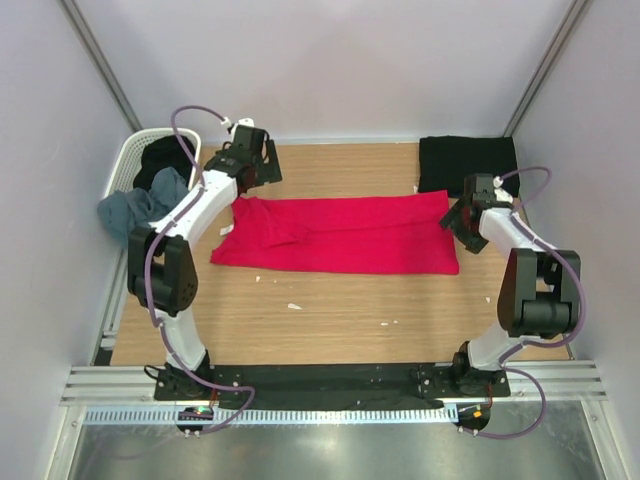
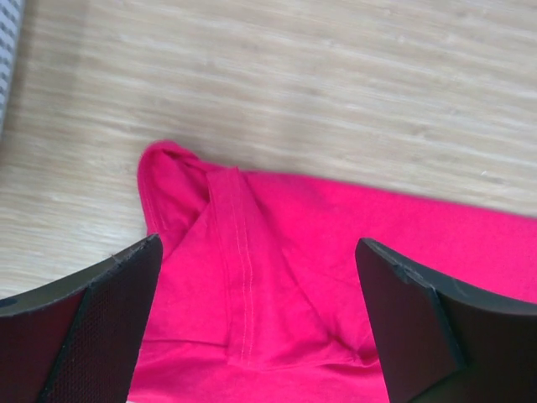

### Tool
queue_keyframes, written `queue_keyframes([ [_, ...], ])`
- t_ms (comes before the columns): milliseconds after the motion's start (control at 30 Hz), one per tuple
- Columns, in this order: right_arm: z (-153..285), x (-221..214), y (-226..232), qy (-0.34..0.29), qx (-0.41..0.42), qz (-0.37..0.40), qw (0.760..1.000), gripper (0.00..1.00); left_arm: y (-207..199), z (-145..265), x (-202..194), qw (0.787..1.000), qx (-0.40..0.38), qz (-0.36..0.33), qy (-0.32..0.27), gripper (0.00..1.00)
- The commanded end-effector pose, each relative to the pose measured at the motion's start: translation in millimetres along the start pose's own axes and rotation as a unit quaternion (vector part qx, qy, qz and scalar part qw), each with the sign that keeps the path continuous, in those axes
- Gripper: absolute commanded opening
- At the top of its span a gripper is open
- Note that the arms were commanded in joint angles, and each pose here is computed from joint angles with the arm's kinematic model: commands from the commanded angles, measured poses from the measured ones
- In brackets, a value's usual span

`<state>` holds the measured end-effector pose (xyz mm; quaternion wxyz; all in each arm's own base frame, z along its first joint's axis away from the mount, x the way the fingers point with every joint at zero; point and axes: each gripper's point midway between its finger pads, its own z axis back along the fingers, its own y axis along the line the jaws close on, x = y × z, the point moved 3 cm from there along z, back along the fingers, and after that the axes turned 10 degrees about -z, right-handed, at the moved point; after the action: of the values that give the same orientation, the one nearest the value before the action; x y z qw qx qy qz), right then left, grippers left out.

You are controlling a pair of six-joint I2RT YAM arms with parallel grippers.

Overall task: Fold and stack the t-shirts
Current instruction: Fold the tshirt

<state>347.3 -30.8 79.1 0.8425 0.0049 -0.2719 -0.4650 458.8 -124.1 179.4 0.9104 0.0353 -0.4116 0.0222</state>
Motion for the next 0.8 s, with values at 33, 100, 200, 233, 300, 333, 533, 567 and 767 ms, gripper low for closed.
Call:
queue_keyframes([
  [33,53.0,41.6,18.3,-0.057,0.04,0.021,0.997,0.83,16.4,38.1,34.4,1.0,0.015,0.012,-0.02,0.99],
  [100,70.6,50.6,22.5,-0.068,0.051,0.031,0.996,0.95,18.7,60.9,24.0,0.998,0.004,0.055,-0.007,1.0],
  [200,89.6,55.2,25.8,-0.076,0.069,0.047,0.994,1.0,8.3,81.1,4.5,0.99,-0.045,0.135,0.001,1.0],
  [233,93.3,54.8,27.6,-0.076,0.077,0.054,0.993,1.0,8.0,74.7,-28.0,0.988,-0.05,0.143,0.035,1.0],
  [300,98.6,48.7,33.0,-0.067,0.096,0.07,0.991,1.0,6.7,77.1,-41.3,0.981,-0.058,0.182,0.036,1.0],
  [333,99.2,46.1,35.4,-0.064,0.103,0.078,0.99,1.0,5.9,74.8,-50.3,0.979,-0.06,0.19,0.043,1.0],
  [533,95.5,18.9,48.0,-0.061,0.105,0.14,0.983,0.99,-10.7,55.6,-98.8,0.964,-0.101,0.226,0.095,1.0],
  [567,96.3,12.8,51.9,-0.06,0.106,0.151,0.981,1.0,-13.5,52.9,-101.4,0.963,-0.106,0.229,0.096,1.0],
  [767,95.0,3.4,58.1,-0.053,0.106,0.161,0.98,1.0,-24.3,29.1,-112.9,0.955,-0.116,0.25,0.108,0.98],
])
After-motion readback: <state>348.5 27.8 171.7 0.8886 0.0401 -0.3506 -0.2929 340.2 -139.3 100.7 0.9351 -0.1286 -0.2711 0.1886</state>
